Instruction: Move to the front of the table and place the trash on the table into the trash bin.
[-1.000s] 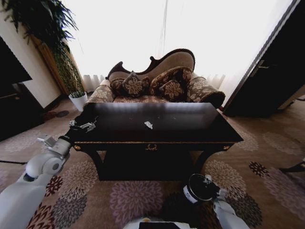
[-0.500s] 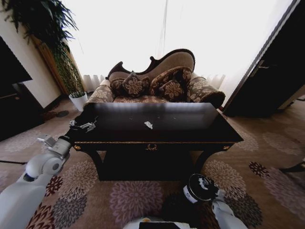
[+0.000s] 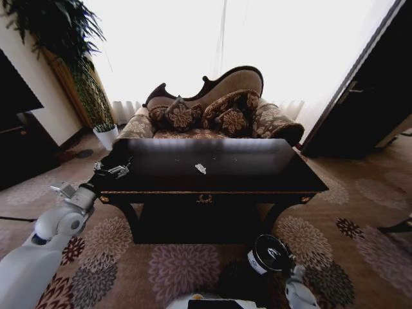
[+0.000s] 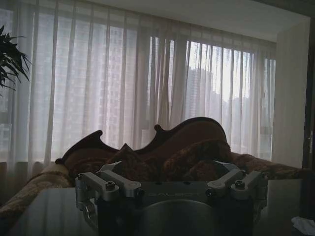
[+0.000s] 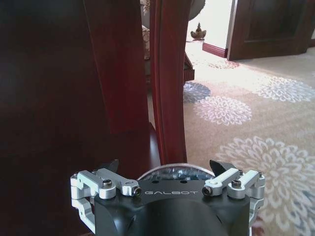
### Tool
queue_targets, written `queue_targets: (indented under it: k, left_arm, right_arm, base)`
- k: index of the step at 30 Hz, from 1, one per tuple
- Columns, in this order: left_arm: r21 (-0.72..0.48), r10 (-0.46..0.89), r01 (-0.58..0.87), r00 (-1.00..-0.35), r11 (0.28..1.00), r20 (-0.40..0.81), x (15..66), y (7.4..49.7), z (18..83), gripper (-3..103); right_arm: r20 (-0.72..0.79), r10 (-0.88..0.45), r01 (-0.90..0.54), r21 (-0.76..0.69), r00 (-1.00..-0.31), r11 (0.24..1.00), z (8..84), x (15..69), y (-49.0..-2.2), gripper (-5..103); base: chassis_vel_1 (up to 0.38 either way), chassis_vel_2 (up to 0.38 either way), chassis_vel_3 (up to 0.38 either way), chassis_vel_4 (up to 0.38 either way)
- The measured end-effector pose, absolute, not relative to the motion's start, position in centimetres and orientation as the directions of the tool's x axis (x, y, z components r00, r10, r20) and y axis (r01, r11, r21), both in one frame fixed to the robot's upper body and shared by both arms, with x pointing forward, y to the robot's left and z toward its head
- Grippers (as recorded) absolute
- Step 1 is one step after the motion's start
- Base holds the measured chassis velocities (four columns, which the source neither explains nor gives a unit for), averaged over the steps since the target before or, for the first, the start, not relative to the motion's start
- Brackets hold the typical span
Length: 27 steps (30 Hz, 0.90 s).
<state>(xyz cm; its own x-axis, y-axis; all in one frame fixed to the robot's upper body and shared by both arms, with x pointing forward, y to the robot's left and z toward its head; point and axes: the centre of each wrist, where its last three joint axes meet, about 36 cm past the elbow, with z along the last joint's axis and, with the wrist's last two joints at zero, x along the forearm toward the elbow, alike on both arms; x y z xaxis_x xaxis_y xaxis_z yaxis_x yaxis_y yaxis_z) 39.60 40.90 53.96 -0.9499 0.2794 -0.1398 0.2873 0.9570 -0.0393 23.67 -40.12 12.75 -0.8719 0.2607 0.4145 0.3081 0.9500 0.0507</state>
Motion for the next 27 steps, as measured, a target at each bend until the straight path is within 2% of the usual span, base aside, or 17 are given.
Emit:
queue_targets:
  k: [8,15,27]
  left_arm:
    - [-0.039,0.279,0.287,-0.950,0.957,-0.140,39.6,40.9,54.0,100]
    - [-0.039,0.279,0.287,-0.950,0.957,-0.140,39.6,40.9,54.0,100]
    - [-0.039,0.279,0.287,-0.950,0.957,-0.140,39.6,40.9,54.0,100]
  right_arm:
    - [0.338,0.261,0.308,0.092,-0.904,0.947,16.2,21.0,-37.6,100]
    - [0.282,0.240,0.280,0.114,-0.929,0.953,20.9,15.4,-34.0,100]
    - [0.114,0.212,0.226,0.121,-0.971,0.967,29.3,14.0,-30.6,100]
  base:
    - [0.000,0.000,0.000,0.000]
    - [0.000,0.000,0.000,0.000]
    - [0.000,0.000,0.000,0.000]
